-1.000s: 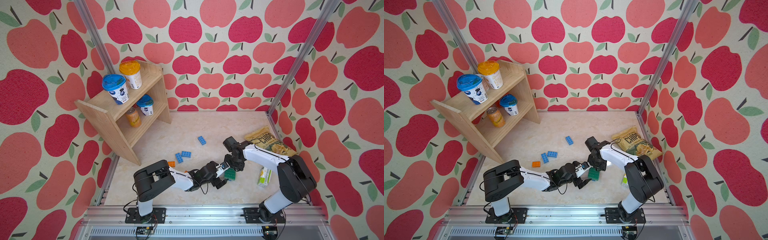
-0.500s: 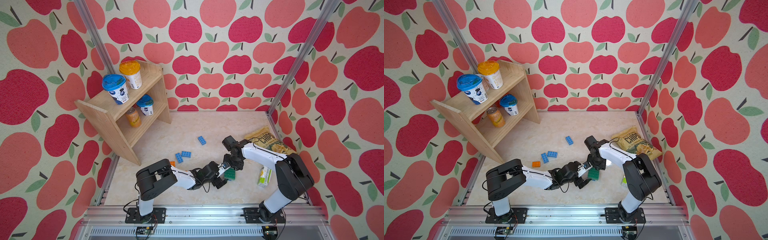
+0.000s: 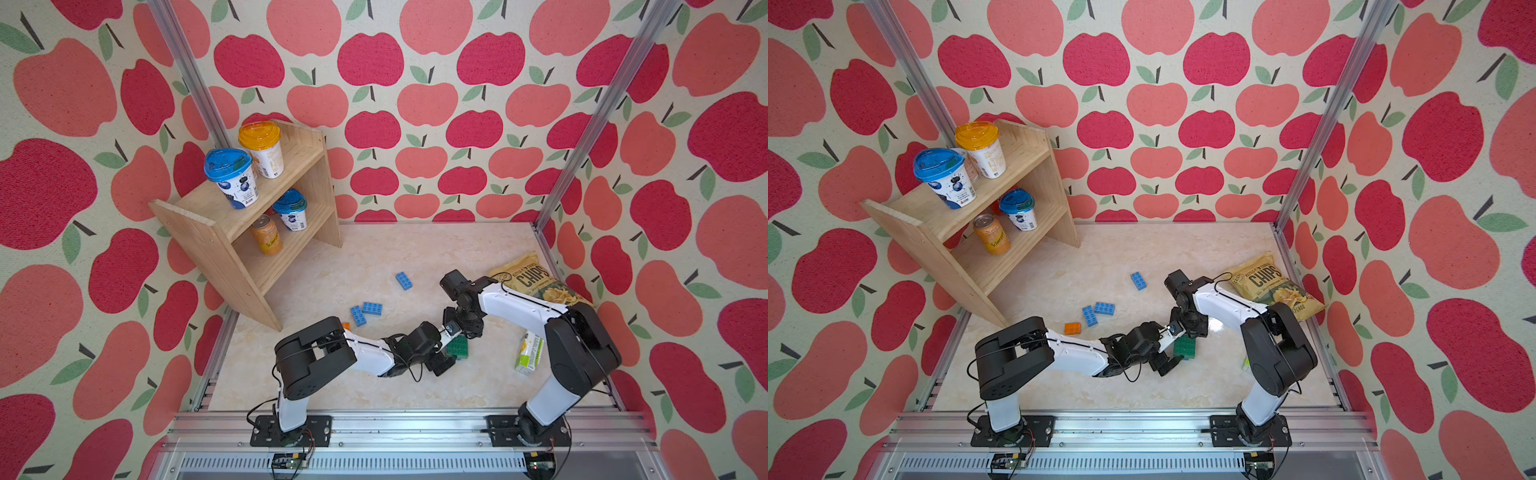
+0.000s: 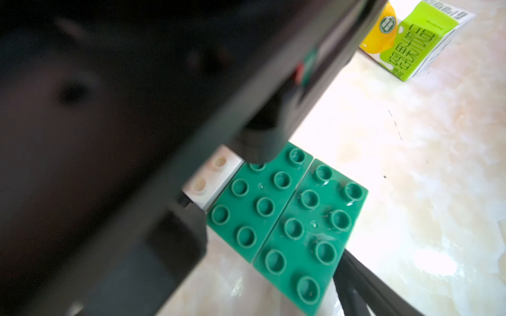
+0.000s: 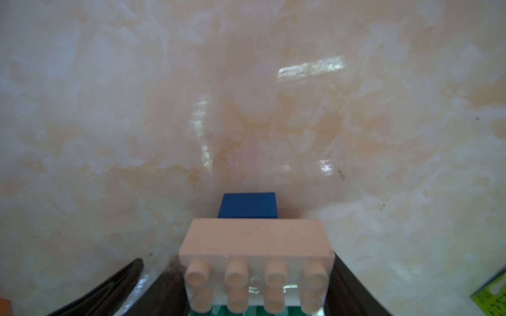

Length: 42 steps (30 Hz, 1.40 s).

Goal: Assemble a rectangle with lego
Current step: Assemble the lego brick with the lego brick.

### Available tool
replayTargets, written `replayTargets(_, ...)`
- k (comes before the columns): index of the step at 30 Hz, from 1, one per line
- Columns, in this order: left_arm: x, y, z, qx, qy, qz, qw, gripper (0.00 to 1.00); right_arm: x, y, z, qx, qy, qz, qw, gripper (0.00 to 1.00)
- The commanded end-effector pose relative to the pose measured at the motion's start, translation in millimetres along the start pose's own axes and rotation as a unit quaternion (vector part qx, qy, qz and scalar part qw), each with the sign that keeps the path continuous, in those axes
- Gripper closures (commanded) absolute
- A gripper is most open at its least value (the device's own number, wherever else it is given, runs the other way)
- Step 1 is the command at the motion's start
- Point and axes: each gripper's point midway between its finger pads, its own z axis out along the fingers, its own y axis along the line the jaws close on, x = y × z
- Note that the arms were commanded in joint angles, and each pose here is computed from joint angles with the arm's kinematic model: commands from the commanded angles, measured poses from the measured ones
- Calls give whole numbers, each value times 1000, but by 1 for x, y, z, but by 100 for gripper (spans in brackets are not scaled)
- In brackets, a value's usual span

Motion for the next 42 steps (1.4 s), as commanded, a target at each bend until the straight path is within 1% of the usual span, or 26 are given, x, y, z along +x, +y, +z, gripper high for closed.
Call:
replayTargets(1,4,16,5,-32,15,-17,999,3,35,-2,33,7,86,-27,996,51)
replayTargets(8,6,22,7,-35,22,-28,999,2,58,2,50,-12,140,-39,989,54)
replayTargets(10,7,22,8,-36,27,-29,999,3,62,1,52,-10,149,-45,988,55)
replayTargets(13,8,25,10,-40,31,-33,998,3,69,0,57,-1,165,-58,985,58)
replayTargets(16,9,29,10,-47,35,-41,997,3,78,-3,64,8,183,-60,981,63)
replayTargets(18,10,32,10,-53,38,-45,997,3,83,-3,68,2,191,-58,980,70)
replayTargets(21,11,33,11,-57,43,-47,996,3,85,0,69,-5,194,-56,979,75)
replayTargets(24,11,34,11,-59,46,-48,996,3,79,3,66,-6,182,-58,982,78)
replayTargets(28,11,32,10,-55,45,-45,996,3,64,12,53,-21,146,-58,987,79)
replayTargets(36,11,27,11,-50,53,-34,997,3,33,17,30,-20,88,-57,994,76)
replayTargets(42,11,21,12,-44,55,-22,997,3,14,24,19,-39,55,-44,997,75)
